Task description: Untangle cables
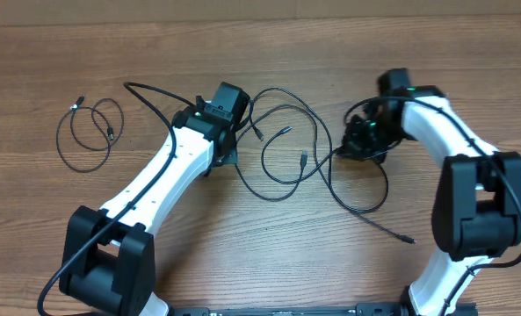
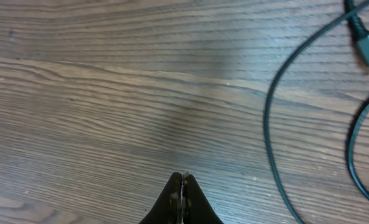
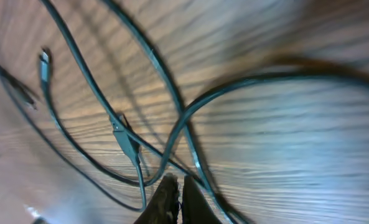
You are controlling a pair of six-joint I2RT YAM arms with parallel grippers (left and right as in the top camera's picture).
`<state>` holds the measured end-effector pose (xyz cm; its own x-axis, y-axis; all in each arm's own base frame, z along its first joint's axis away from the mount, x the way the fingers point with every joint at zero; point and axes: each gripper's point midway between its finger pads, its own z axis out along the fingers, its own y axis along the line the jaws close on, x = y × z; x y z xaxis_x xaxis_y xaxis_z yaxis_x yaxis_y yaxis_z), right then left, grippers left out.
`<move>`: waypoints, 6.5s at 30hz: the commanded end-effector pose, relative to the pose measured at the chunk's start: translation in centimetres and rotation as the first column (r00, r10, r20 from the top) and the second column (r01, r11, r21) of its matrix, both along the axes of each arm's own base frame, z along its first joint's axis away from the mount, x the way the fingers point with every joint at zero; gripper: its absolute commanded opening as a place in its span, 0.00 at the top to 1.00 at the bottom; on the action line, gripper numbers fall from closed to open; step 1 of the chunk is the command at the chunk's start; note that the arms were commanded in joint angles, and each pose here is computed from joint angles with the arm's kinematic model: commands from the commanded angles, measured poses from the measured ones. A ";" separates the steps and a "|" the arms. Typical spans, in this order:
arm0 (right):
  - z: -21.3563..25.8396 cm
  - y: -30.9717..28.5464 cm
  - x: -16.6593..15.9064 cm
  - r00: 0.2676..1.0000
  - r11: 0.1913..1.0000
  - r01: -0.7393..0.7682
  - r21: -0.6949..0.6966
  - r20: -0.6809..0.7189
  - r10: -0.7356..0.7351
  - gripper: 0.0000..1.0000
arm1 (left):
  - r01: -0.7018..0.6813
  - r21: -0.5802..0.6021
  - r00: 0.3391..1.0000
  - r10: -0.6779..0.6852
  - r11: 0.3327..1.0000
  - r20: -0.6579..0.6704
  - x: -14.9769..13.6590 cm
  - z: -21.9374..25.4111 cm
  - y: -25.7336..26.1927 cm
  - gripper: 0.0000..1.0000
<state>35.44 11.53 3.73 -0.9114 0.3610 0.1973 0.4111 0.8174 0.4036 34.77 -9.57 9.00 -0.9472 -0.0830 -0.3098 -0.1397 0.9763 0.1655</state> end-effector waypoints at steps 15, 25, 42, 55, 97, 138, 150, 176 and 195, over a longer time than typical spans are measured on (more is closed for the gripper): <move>-5.4 8.1 -5.4 0.999 0.987 0.049 -0.152 -0.017 -0.052 0.90 | -0.229 -0.037 0.972 0.226 0.973 -0.071 -0.3 -1.0 6.2 0.91; -3.8 15.0 -3.2 0.977 0.998 -0.057 -0.026 0.204 0.061 0.91 | -0.248 -0.047 0.966 0.244 0.968 -0.080 -0.3 -1.1 6.7 0.89; 4.5 6.5 3.4 0.953 0.983 -0.007 -0.184 0.298 0.062 0.86 | -0.242 -0.092 0.968 0.234 0.966 -0.088 -0.2 -1.3 5.9 0.85; 2.4 -6.9 -1.6 0.982 0.867 0.174 -0.467 0.017 -0.188 0.86 | -0.242 -0.092 0.968 0.234 0.966 -0.089 -0.2 -1.3 5.9 0.90; -4.2 8.5 -10.2 0.988 0.993 -0.112 -0.030 -0.109 0.108 0.82 | -0.242 -0.092 0.968 0.234 0.966 -0.088 -0.2 -1.3 5.9 0.90; 0.1 7.5 -2.6 0.962 0.944 -0.166 -0.286 0.165 0.219 0.42 | -0.241 -0.098 0.968 0.232 0.966 -0.091 -0.2 -1.3 5.8 0.89; -1.7 4.0 -2.8 0.995 0.950 0.055 -0.307 0.100 -0.026 0.20 | -0.241 -0.098 0.968 0.232 0.966 -0.091 -0.2 -1.3 5.8 0.83; -1.7 16.6 -5.0 0.934 0.979 -0.141 -0.149 0.308 0.181 0.00 | -0.241 -0.098 0.968 0.232 0.966 -0.091 -0.2 -1.3 5.8 0.79; 2.5 -4.9 0.1 0.963 0.794 0.153 -0.588 0.269 0.014 0.00 | -0.221 -0.248 0.972 0.191 0.943 -0.138 -0.3 -1.5 3.0 0.45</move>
